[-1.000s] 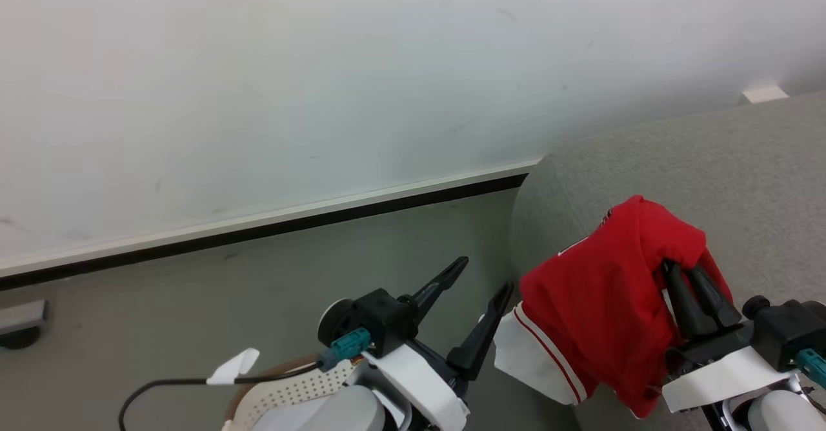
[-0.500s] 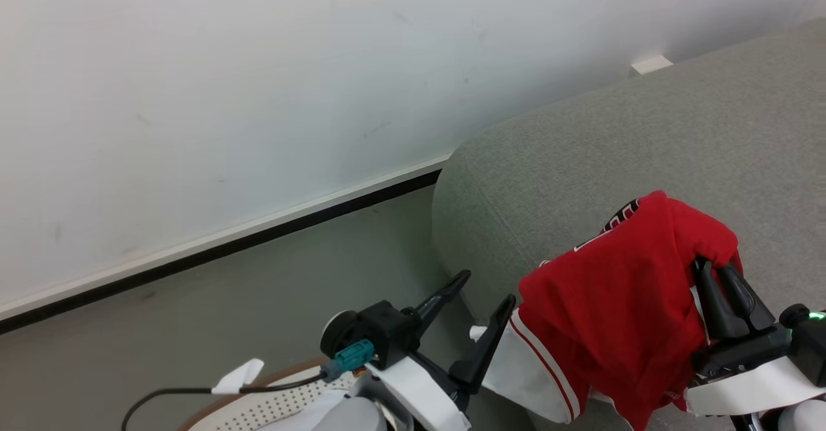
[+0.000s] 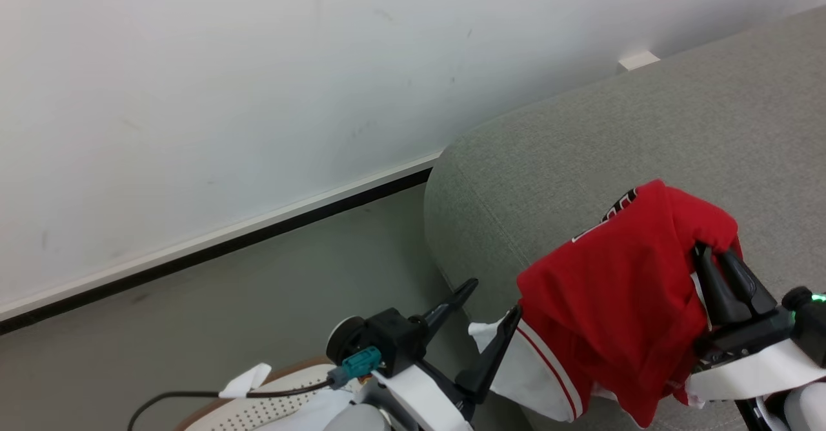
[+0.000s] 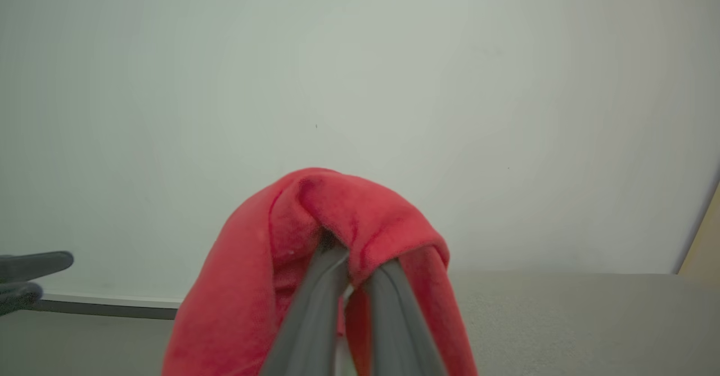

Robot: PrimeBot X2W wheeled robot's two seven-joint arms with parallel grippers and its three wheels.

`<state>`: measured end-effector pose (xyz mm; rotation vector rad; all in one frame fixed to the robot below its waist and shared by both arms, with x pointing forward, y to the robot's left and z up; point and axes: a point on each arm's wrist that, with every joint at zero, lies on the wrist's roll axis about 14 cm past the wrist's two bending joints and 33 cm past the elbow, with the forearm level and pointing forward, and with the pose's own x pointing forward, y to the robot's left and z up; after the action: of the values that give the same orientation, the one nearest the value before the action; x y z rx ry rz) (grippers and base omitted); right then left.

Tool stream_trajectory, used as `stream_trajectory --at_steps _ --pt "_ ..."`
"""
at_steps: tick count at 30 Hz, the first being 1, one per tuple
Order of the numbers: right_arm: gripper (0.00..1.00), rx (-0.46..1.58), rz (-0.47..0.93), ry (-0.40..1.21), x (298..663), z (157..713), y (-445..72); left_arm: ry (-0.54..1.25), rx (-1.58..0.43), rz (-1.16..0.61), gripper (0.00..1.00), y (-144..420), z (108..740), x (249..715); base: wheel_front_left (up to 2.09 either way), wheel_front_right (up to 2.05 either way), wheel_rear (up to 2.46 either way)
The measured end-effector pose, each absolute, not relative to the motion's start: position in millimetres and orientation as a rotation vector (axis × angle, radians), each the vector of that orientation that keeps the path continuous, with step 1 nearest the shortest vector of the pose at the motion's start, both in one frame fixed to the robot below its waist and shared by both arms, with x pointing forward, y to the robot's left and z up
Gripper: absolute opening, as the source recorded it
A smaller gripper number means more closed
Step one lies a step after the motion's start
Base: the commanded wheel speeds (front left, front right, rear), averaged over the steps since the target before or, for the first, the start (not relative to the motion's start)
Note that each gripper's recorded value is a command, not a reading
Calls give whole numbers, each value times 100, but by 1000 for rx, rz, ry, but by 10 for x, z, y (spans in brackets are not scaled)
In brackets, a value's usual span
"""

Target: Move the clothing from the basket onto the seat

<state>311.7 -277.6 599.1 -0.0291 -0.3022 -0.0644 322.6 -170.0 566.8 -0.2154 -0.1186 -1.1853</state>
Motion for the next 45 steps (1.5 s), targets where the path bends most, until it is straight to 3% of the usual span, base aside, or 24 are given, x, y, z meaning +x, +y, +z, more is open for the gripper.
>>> stream_trajectory --at_steps 9,25,34,42,45 --pt "0 -55 -3 -324 3587 6357 -2889 -65 -221 -1164 100 -1609 5451 3338 0 0 0" --pt "0 -98 -92 -321 5153 6846 -3564 18 -214 -1042 100 -1099 4783 4278 0 0 0" --pt "0 -93 -192 -9 5729 5615 -3879 76 -225 -962 100 -802 4304 4678 0 0 0" --pt "0 -120 -216 433 5651 4225 -3891 101 -224 -928 100 -672 4010 4899 0 0 0" --pt "0 -106 -232 504 5602 4016 -3914 111 -229 -923 100 -664 3936 4926 0 0 0"
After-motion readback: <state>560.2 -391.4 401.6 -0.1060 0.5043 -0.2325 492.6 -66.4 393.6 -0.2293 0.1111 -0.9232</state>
